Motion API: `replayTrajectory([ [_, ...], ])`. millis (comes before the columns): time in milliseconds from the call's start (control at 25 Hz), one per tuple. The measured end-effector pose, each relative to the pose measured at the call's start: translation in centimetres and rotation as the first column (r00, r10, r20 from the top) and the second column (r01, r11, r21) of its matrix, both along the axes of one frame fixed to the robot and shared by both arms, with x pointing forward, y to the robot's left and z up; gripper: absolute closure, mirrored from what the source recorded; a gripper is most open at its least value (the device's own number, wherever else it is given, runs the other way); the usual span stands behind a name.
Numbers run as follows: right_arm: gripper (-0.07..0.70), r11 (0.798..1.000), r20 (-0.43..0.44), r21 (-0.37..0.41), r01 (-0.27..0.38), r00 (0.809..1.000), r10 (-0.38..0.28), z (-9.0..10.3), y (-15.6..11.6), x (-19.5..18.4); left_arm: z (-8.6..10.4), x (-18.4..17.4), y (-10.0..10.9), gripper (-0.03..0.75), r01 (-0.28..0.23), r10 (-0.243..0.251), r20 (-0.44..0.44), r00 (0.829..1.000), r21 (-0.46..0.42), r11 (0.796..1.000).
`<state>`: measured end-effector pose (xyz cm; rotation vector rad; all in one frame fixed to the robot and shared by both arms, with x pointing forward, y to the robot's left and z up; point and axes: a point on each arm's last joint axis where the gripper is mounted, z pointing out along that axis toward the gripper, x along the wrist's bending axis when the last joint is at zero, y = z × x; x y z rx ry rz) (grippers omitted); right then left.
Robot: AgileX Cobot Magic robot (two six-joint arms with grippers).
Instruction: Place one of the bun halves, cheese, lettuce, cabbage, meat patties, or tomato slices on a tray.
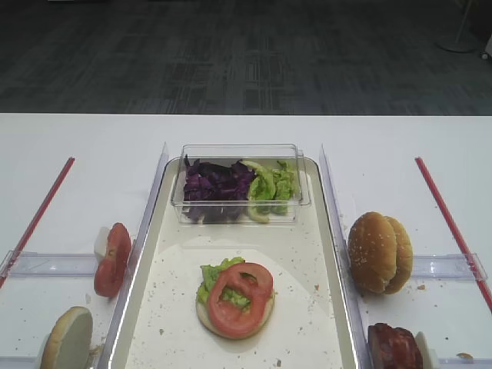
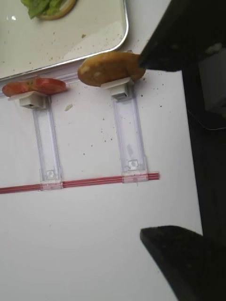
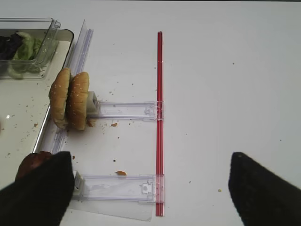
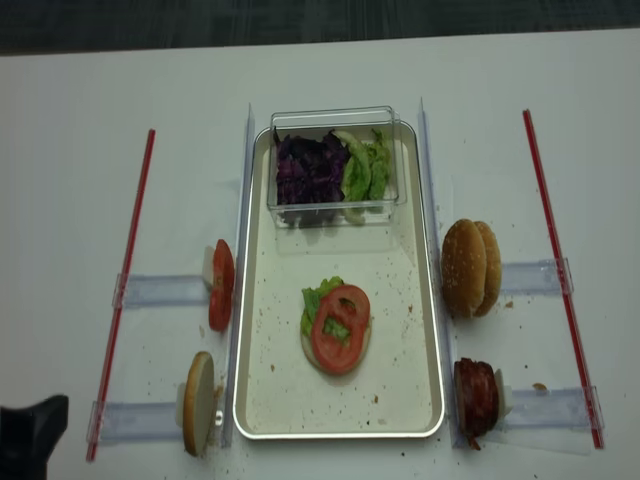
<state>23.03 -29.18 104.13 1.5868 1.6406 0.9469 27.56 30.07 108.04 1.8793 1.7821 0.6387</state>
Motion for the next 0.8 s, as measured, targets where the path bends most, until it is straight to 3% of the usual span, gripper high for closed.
replayTrajectory([
  [280,-0.046,1.000,0.000,0.000,0.000,1.000,0.000,0.0,0.0,0.0,-3.4,-2.7,0.0,0.104,0.006,-0.005,0.072,0.997,-0.017,1.000],
  [440,-0.046,1.000,0.000,0.000,0.000,1.000,0.000,0.0,0.0,0.0,-3.5,-3.4,0.0,0.104,0.008,-0.005,0.127,0.992,-0.025,1.000],
  [800,-0.046,1.000,0.000,0.000,0.000,1.000,0.000,0.0,0.0,0.0,-3.7,-3.2,0.0,0.104,-0.003,0.008,0.148,0.989,-0.033,0.999],
])
